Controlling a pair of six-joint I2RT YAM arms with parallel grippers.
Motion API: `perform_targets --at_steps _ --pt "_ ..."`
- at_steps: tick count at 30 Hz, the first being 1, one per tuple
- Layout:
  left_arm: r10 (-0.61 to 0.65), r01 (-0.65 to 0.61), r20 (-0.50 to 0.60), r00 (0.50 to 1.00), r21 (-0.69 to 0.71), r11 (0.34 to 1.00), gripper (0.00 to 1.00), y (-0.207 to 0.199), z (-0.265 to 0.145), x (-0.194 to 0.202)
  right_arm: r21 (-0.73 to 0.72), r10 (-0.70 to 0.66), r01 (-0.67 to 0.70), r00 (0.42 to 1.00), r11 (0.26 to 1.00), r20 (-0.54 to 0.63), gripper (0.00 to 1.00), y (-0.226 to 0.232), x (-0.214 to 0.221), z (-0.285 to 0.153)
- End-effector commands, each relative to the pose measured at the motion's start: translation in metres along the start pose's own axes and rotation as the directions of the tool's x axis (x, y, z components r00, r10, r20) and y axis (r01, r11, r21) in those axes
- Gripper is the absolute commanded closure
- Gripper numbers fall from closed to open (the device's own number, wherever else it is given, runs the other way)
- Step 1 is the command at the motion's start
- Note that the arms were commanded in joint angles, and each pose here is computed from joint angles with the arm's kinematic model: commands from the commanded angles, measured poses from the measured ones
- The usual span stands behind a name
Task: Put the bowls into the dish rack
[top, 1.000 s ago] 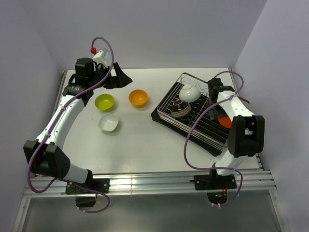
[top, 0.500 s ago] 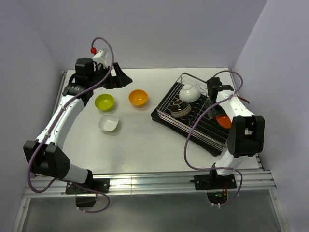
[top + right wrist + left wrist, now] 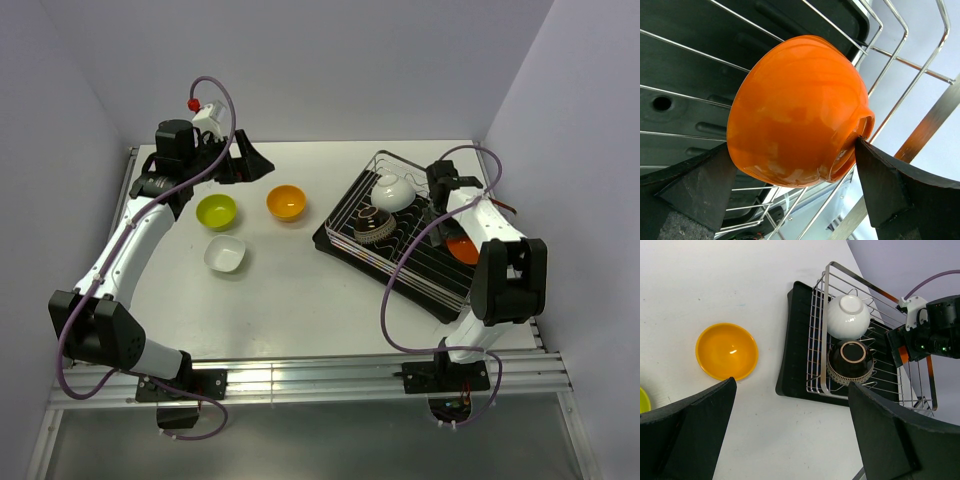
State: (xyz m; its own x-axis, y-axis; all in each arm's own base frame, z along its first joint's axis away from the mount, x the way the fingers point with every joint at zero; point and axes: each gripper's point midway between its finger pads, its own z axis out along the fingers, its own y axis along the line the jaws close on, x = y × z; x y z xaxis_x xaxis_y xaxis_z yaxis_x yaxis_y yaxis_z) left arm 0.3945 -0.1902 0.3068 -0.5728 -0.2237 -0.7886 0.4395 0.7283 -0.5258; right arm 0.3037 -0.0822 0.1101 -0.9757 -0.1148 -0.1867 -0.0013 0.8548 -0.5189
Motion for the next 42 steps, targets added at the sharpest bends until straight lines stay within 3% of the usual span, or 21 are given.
perform_targets --at_steps 1,9,16,31,36,42 --pt "0.062 -0.065 0.075 0.995 0.037 0.997 0.01 -0.018 -0.015 -0.023 0.051 0.019 -0.02 0.999 0.999 0.026 0.0 -0.007 -0.003 -0.003" --pt "0.063 -0.065 0.073 0.995 0.038 0.997 0.01 -0.017 -0.016 -0.022 0.072 0.036 -0.039 0.998 0.997 0.045 0.0 -0.013 -0.009 -0.011" --pt "0.073 -0.076 0.076 0.994 0.037 0.996 0.01 -0.018 -0.017 -0.023 0.11 0.073 -0.088 0.989 0.99 0.13 0.0 -0.028 -0.024 -0.026" --pt "0.072 -0.076 0.084 0.994 0.05 0.996 0.01 -0.023 -0.02 -0.026 0.155 0.012 -0.049 0.973 0.987 0.23 0.0 -0.022 -0.032 -0.044" --pt "0.078 -0.082 0.087 0.993 0.044 0.996 0.01 -0.023 -0.021 -0.026 0.096 0.008 -0.033 0.97 0.995 0.243 0.0 -0.011 -0.034 -0.047" --pt "0.085 -0.09 0.089 0.992 0.055 0.994 0.0 -0.025 -0.023 -0.026 -0.141 0.01 0.029 0.964 0.99 0.266 0.02 0.024 -0.035 -0.062"
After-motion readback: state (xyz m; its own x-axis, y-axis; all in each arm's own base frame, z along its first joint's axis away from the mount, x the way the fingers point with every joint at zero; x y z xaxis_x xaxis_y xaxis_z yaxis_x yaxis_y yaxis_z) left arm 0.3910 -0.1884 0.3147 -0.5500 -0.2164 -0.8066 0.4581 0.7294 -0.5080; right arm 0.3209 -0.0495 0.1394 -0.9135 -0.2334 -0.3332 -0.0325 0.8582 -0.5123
